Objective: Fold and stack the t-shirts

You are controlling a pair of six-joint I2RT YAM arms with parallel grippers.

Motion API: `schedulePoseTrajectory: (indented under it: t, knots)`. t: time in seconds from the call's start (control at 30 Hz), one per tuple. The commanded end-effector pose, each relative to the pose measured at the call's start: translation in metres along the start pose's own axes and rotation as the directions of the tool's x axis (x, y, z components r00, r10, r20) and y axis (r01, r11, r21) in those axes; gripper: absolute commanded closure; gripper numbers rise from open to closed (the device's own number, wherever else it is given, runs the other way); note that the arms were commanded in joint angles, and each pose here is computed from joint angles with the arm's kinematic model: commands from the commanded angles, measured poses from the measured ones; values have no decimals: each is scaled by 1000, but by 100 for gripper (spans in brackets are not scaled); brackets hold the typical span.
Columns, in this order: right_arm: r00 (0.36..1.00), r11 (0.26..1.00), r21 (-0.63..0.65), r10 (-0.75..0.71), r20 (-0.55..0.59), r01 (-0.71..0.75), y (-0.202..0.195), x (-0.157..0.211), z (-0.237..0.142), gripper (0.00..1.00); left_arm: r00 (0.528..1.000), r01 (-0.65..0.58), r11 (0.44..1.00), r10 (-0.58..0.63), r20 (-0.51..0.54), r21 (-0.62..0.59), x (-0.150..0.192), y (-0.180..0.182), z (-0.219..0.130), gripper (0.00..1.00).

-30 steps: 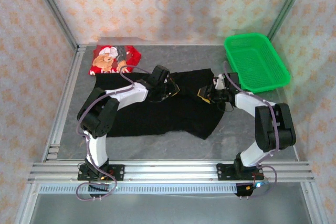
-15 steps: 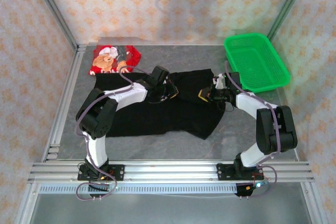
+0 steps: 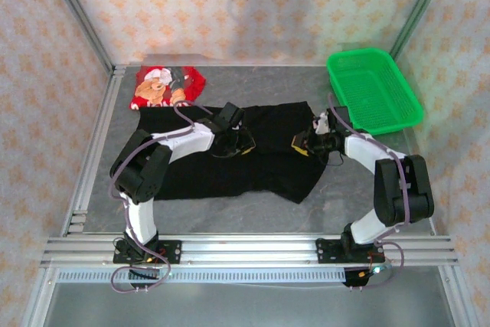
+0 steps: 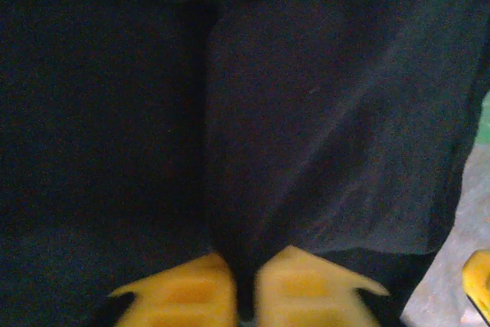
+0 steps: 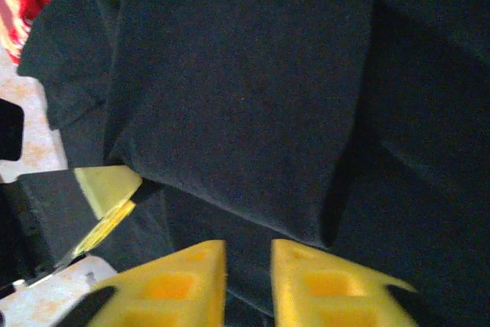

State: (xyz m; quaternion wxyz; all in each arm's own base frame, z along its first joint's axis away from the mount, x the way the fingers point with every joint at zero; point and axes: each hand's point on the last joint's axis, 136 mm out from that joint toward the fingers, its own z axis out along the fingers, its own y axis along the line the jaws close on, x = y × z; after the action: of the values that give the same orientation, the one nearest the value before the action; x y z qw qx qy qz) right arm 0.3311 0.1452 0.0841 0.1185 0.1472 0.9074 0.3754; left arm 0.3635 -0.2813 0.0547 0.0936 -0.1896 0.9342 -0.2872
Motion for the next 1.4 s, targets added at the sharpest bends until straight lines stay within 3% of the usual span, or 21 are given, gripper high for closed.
schedulePoseTrajectory:
  t: [0.0,0.2,0.4,0.57,0.97,1.07,1.27,1.37]
  knots:
    - [999,995,96,-9,35,6,-11,-8,-8,66,1000,-22,997,21,-3,-79,3,15,-1,59]
    - [999,997,75,-27,39,24,-12,-1,-8,61,983,-114,993,118,139,-34,-24,-20,-48,43]
    - [995,997,49,-69,69,66,-12,-6,-1,59,962,-137,990,125,243,34,-47,-31,-77,40]
    - [991,993,9,-117,64,117,-6,-4,10,57,944,-118,991,93,316,61,-65,-18,-100,39]
    - [986,985,-48,-165,22,166,4,9,28,56,899,-48,999,48,436,-10,-88,35,-154,38]
    - [983,983,-4,-183,6,183,-3,13,27,56,897,-24,999,37,441,-35,-86,49,-159,38]
    - [970,969,122,-225,92,213,-11,7,3,52,886,2,999,21,464,-48,-82,68,-173,38]
    - [971,968,124,-226,72,216,-12,12,2,51,878,-5,999,29,478,-51,-79,73,-179,38]
